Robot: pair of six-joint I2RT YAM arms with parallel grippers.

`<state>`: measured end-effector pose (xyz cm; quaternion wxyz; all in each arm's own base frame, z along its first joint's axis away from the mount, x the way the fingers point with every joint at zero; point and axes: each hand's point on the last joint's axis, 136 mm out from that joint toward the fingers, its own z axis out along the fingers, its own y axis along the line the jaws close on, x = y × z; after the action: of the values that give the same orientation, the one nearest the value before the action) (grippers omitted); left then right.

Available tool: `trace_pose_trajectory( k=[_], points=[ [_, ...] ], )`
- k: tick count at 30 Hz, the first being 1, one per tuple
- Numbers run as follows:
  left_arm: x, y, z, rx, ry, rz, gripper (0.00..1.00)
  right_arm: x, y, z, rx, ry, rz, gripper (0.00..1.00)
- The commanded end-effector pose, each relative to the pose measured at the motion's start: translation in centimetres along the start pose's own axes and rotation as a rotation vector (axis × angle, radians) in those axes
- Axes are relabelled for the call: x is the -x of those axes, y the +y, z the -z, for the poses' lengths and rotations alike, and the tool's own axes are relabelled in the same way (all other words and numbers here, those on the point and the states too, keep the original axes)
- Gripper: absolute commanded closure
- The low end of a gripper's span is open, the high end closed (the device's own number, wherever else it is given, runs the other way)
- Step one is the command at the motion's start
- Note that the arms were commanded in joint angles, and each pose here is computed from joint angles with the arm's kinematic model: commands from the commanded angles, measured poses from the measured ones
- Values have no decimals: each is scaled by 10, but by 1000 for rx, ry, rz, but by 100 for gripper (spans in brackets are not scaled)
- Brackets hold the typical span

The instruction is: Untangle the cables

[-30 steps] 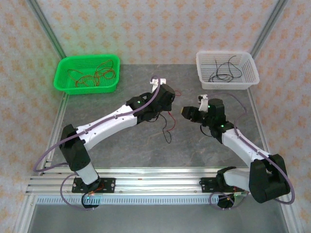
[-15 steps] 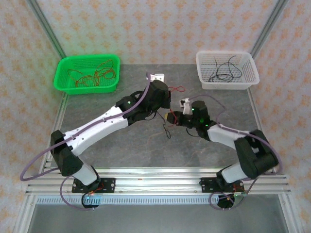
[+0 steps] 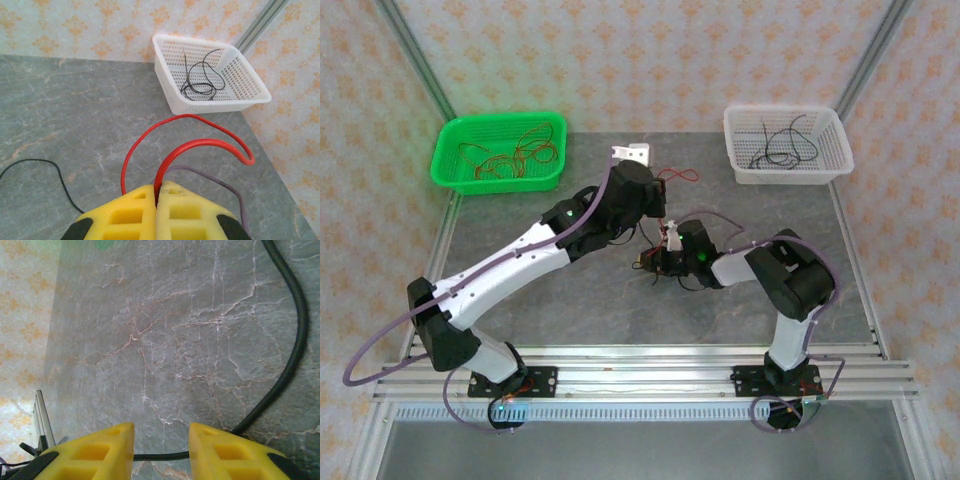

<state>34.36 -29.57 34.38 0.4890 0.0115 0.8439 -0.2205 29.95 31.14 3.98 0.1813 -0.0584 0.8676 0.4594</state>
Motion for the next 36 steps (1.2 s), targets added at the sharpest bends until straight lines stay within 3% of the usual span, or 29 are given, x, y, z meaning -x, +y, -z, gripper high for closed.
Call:
trace_pose_trajectory(
  k=[1,14,18,25,36],
  points=[
    [36,0,21,-3,-93,4,100,-6,-29,-5,-118,-15,-24,66],
    [101,-5,68,24,-215,-26,100,-18,-81,2,-400,-7,-62,66],
    [113,5,79,81,-248,-37,100,-19,-84,5,-424,-14,-62,65],
    [134,65,76,237,-264,-8,100,-8,-67,14,-407,-37,-31,65],
    [174,170,59,400,-295,83,100,31,-2,55,-345,-138,69,63]
  ],
)
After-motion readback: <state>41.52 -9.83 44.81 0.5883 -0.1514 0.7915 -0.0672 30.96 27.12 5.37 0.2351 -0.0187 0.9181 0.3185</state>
